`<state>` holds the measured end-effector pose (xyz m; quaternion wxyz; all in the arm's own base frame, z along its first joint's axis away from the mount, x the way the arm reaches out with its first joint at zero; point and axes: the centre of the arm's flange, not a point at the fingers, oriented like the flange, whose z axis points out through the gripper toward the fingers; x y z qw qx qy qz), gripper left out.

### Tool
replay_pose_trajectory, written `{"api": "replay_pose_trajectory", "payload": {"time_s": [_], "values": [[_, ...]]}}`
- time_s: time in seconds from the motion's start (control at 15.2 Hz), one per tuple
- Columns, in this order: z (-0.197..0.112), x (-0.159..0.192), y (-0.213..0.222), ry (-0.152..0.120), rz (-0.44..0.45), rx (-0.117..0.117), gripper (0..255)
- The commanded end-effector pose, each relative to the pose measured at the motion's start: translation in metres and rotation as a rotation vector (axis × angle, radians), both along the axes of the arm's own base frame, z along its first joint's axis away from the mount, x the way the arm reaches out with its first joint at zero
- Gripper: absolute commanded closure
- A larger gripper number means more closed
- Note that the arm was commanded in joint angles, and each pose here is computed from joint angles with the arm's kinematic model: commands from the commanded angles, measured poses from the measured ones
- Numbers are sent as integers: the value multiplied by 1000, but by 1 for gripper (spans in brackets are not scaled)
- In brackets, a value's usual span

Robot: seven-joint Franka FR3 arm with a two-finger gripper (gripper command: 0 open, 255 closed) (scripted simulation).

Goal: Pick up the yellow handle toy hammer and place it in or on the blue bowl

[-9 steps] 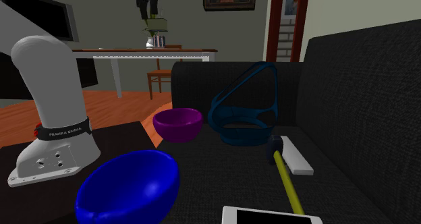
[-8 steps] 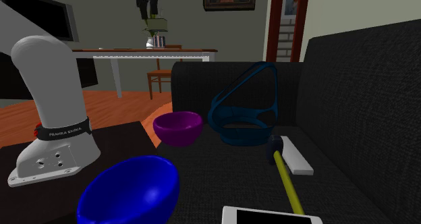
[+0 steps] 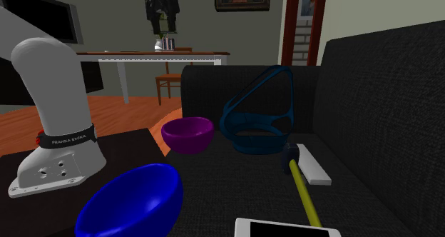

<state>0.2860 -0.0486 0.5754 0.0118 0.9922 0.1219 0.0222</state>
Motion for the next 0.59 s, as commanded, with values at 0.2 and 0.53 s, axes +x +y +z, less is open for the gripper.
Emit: {"api": "replay_pose_trajectory", "payload": {"time_s": [0.2, 0.53], "values": [[-35, 0, -57, -13, 83, 6, 0], [-73, 6, -113, -25, 163, 13, 0]]}}
